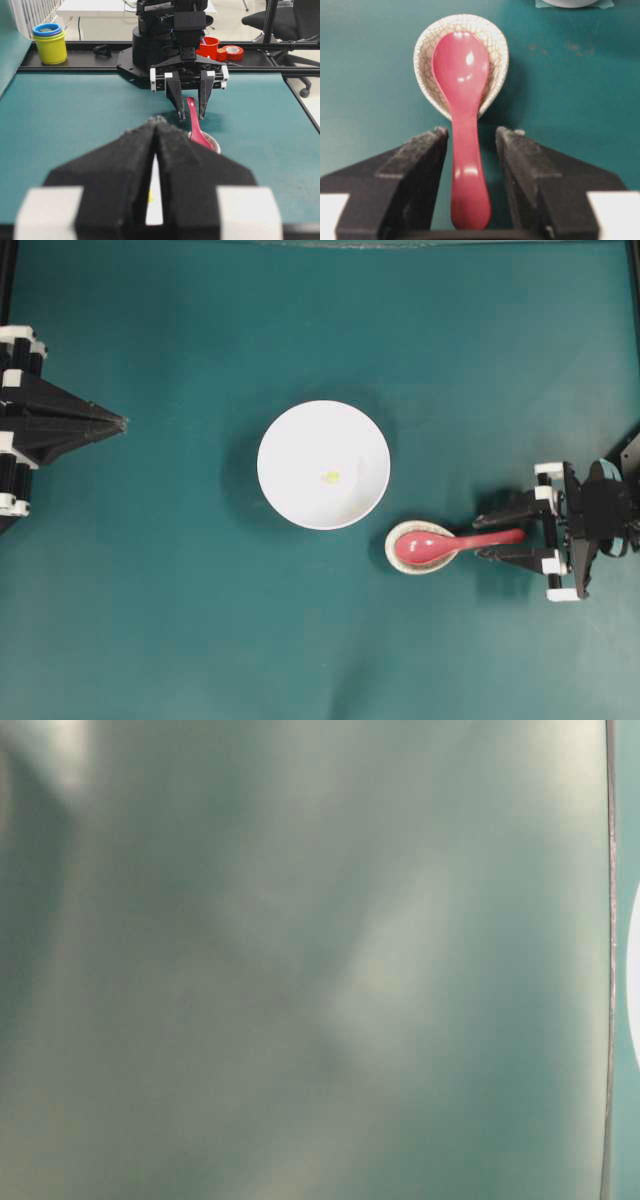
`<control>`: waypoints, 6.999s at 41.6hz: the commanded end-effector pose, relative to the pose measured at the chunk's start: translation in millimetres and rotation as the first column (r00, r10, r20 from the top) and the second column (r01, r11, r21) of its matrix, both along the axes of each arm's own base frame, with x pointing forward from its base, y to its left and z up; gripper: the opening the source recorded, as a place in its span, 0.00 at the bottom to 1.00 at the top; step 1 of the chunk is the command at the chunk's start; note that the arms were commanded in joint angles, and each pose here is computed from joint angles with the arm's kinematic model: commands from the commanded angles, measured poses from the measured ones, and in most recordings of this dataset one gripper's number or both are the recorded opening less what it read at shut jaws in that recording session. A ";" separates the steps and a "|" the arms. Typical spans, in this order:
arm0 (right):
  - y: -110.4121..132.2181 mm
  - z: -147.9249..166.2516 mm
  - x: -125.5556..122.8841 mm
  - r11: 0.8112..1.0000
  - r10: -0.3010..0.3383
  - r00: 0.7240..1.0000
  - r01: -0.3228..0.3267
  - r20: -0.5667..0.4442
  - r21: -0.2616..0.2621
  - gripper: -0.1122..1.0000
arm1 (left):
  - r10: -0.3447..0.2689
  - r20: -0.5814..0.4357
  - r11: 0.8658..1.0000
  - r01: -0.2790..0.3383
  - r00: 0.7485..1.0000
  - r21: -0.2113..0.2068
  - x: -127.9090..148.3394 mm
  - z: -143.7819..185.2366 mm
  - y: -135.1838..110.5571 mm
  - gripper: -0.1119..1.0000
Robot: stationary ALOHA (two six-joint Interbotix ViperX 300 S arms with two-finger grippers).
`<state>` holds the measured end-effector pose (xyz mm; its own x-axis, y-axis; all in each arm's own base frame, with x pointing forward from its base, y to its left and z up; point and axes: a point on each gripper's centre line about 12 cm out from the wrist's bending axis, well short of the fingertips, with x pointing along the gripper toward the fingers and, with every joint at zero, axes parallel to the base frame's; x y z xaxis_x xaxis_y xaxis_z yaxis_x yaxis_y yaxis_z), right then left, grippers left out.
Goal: Scoop the yellow hexagonal prism block from the bowl with a spoon using the right arm.
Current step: 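Lift the spoon and carry it over the white bowl, then lower the spoon into the bowl and push it under the yellow block, then tilt the spoon up along the bowl wall, keeping the block on it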
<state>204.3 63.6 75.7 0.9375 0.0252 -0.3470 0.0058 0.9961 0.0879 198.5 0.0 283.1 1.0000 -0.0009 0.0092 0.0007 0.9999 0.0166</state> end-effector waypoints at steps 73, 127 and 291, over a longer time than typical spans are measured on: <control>-62.2 160.0 82.0 0.980 -0.017 0.963 0.069 -0.268 0.187 0.29 | 0.000 -0.032 1.000 0.001 0.999 0.020 -0.9 4.1 -0.1 0.10; -106.5 170.0 169.2 0.990 0.068 0.636 0.053 -0.769 0.132 0.29 | 0.000 -0.052 1.000 0.001 0.999 0.009 1.9 -0.7 -0.1 0.10; -100.6 198.0 206.3 0.997 -0.009 0.886 0.046 -0.464 0.069 0.29 | -0.001 -0.037 1.000 0.001 0.999 0.018 1.3 2.0 -0.1 0.10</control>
